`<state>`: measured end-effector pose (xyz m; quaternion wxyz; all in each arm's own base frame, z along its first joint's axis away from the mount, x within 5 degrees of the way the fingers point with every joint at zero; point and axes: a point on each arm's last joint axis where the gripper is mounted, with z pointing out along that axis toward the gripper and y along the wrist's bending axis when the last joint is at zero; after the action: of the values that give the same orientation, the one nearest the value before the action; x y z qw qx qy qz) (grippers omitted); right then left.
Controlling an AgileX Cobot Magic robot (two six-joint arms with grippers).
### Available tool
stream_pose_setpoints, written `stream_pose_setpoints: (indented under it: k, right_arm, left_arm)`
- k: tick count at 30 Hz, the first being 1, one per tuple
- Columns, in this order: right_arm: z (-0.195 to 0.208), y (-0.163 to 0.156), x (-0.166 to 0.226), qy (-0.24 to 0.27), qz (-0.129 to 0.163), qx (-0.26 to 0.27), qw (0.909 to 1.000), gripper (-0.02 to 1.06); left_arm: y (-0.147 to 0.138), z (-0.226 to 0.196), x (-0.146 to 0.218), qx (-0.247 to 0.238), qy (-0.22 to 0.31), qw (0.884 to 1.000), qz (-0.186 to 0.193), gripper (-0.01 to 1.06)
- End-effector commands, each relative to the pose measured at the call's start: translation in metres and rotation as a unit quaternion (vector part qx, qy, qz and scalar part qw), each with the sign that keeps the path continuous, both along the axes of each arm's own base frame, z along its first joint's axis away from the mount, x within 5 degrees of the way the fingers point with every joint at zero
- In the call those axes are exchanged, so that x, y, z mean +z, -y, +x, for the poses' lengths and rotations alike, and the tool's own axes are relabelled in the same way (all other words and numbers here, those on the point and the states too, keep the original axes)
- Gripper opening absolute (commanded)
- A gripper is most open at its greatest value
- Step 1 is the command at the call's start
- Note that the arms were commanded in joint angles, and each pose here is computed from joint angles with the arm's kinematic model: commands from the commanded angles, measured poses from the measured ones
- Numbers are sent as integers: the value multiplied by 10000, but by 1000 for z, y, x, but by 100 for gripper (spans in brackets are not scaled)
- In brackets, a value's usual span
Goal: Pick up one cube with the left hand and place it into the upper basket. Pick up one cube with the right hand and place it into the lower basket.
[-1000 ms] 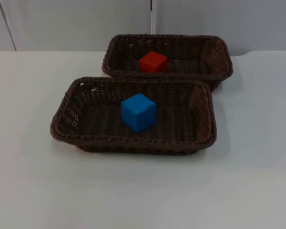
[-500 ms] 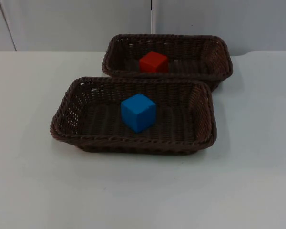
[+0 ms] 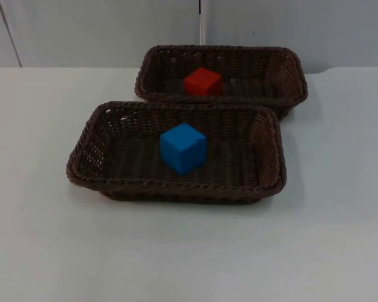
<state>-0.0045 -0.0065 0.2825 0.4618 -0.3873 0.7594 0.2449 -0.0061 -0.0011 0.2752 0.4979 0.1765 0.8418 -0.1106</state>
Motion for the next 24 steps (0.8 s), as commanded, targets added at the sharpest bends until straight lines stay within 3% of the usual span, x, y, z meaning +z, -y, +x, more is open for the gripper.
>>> stream_pose_setpoints:
  k: [1, 24]
  right_arm:
    - [0, 0, -2, -15, -17, 21, 10000, 105]
    - [0, 0, -2, -21, -12, 6, 10000, 105]
  left_arm:
    - [0, 0, -1, -5, 30, 10000, -26, 105]
    - [0, 0, -1, -5, 30, 10000, -26, 105]
